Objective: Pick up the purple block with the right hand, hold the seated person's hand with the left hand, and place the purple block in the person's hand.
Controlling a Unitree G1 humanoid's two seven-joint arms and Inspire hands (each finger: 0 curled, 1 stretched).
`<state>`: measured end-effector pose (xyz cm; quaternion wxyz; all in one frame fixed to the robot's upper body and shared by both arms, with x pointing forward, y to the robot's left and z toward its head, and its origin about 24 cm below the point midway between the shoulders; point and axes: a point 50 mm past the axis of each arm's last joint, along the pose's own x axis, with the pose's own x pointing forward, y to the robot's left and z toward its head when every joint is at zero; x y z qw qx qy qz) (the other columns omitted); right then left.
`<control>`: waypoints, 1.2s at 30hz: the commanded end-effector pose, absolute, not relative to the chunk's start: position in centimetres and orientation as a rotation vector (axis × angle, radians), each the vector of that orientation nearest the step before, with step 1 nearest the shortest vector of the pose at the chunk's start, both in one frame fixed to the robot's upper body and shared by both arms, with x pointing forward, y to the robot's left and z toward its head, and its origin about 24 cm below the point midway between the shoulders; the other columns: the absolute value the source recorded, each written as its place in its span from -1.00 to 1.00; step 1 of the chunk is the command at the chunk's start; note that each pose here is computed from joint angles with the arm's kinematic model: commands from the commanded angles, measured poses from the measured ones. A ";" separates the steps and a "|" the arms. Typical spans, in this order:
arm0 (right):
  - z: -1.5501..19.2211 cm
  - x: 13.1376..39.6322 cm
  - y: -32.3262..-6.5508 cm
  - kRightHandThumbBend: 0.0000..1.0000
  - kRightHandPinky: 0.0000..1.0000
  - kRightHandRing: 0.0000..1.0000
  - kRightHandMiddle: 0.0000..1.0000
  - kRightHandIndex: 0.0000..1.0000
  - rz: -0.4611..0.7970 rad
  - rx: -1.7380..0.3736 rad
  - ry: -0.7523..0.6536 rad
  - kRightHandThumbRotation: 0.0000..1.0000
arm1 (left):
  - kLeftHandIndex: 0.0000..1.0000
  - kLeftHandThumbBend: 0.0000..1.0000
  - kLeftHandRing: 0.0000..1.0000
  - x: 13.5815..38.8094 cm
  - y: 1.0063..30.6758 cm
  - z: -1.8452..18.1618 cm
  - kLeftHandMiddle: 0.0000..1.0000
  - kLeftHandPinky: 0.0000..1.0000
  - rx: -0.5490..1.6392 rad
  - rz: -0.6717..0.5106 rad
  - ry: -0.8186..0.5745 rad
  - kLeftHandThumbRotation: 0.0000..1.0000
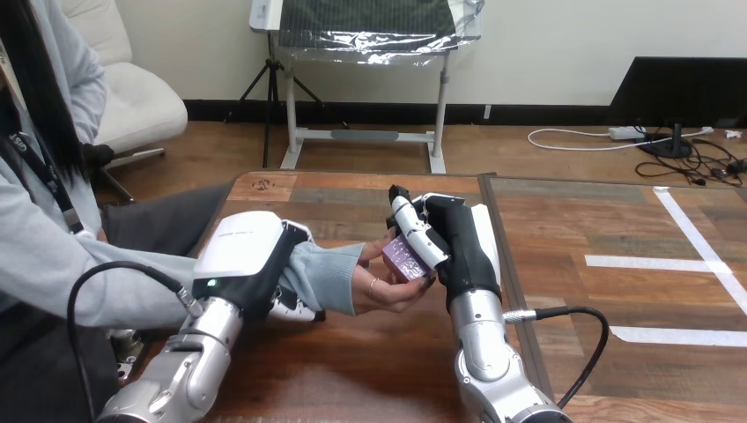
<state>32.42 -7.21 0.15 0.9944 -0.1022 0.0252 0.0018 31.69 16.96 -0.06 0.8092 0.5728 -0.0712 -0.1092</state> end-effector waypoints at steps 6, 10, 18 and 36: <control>1.9 32.7 -4.2 0.35 -0.10 -0.01 0.07 0.13 0.036 -0.167 -0.026 0.45 | 0.34 0.55 0.22 34.5 15.5 5.0 0.29 0.19 1.157 -0.154 -0.362 -0.61; 2.0 32.8 -4.6 0.40 0.06 0.13 0.20 0.25 0.041 -0.181 -0.038 0.50 | 0.45 0.55 0.33 34.3 15.7 5.0 0.39 0.32 1.134 -0.149 -0.365 -0.51; 2.1 33.1 -5.5 0.49 0.27 0.36 0.40 0.45 0.056 -0.214 -0.060 0.61 | 0.66 0.63 0.59 33.9 16.3 4.7 0.60 0.57 1.048 -0.141 -0.344 -0.29; 2.5 33.7 -7.8 0.80 0.59 0.67 0.69 0.78 0.075 -0.286 -0.111 0.84 | 0.96 0.98 0.92 32.6 17.8 4.4 0.91 0.84 0.819 -0.099 -0.341 0.25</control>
